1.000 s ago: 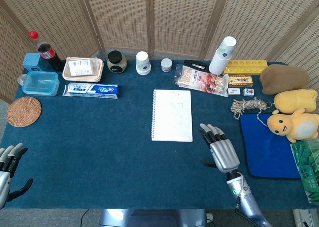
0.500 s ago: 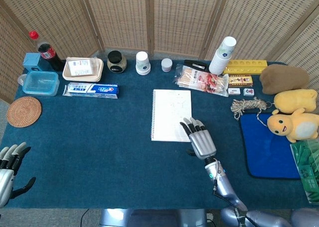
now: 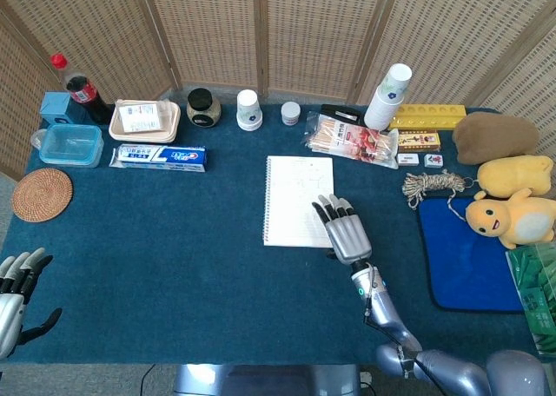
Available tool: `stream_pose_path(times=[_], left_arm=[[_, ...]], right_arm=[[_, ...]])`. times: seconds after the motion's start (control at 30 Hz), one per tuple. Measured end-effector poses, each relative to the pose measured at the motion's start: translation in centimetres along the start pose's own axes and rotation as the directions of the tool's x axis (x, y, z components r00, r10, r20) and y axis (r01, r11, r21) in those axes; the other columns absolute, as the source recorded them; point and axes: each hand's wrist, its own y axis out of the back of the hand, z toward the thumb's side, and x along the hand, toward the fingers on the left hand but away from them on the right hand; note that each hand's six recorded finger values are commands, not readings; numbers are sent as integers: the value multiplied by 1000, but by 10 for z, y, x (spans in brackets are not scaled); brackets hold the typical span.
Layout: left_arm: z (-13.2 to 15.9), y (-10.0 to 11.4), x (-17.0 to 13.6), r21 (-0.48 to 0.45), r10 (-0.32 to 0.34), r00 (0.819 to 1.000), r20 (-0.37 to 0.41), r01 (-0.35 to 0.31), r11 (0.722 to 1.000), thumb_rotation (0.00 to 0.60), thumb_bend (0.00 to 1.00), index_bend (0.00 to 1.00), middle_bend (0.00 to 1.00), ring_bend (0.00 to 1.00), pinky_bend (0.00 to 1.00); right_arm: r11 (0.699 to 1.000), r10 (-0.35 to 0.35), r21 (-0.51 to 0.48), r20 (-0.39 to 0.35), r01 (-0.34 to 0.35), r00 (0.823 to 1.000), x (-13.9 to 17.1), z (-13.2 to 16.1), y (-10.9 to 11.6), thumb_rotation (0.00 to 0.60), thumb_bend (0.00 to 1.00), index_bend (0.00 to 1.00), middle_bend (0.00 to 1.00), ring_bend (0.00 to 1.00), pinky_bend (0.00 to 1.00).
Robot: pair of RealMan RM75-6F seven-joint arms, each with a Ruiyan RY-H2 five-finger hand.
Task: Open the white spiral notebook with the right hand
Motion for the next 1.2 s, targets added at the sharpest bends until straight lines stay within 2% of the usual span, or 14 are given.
stream_pose_path(times=[0.27, 0.67, 0.97, 1.2], left_arm=[[-1, -1, 1, -3, -3, 1000, -2, 3, 1000, 600, 253, 154, 68, 27, 0], [0, -4, 2, -10, -5, 1000, 5, 5, 1000, 600, 252, 154, 68, 28, 0], [-2, -5, 0, -16, -4, 1000, 1, 4, 1000, 600, 252, 153, 68, 27, 0], [-2, -6, -3, -22, -4, 1000, -3, 4, 1000, 600, 252, 154, 68, 27, 0]], right_arm=[[1000, 3, 17, 11, -3, 1000, -7, -6, -1, 600, 197, 115, 126, 75, 156], [999, -34, 36, -2, 34, 999, -6, -5, 8, 600, 292, 166, 169, 132, 196], [996, -87, 21, -17, 87, 996, -2, -3, 8, 600, 314, 208, 215, 204, 280], [983, -182, -37, -23, 181, 983, -2, 5, 11, 600, 258, 202, 227, 220, 298]])
